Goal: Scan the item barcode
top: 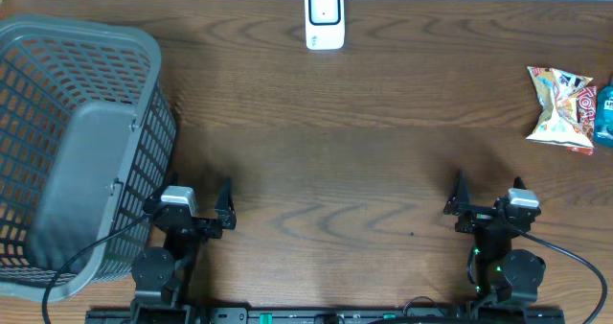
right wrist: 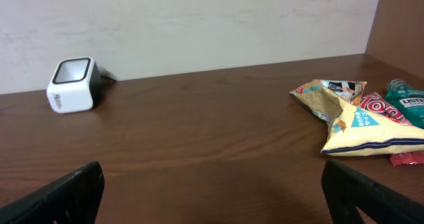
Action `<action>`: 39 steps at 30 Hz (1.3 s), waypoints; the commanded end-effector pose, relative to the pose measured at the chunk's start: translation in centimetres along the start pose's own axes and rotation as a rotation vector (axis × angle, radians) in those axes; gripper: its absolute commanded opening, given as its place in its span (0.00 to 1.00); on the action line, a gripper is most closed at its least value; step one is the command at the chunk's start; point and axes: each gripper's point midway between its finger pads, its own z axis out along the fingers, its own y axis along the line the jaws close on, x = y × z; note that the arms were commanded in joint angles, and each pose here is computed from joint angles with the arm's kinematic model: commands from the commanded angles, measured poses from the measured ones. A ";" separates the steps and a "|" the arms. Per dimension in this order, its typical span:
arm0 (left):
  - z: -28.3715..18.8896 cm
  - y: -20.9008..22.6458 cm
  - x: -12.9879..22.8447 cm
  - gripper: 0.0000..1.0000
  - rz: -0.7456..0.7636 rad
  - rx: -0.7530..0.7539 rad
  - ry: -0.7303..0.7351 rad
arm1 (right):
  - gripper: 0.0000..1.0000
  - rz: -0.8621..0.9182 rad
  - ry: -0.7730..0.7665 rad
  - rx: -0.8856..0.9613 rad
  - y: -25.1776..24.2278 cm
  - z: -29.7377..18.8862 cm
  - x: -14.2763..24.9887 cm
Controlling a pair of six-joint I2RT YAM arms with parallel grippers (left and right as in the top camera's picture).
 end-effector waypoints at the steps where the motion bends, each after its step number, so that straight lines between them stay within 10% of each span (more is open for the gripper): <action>1: 0.2 0.3 1.5 0.98 -0.009 -0.008 0.037 | 0.99 0.011 -0.002 0.001 0.1 0.0 0.0; 39: 0.0 2.8 1.6 0.98 0.016 -0.152 0.036 | 0.99 0.011 -0.001 0.002 0.1 0.0 0.0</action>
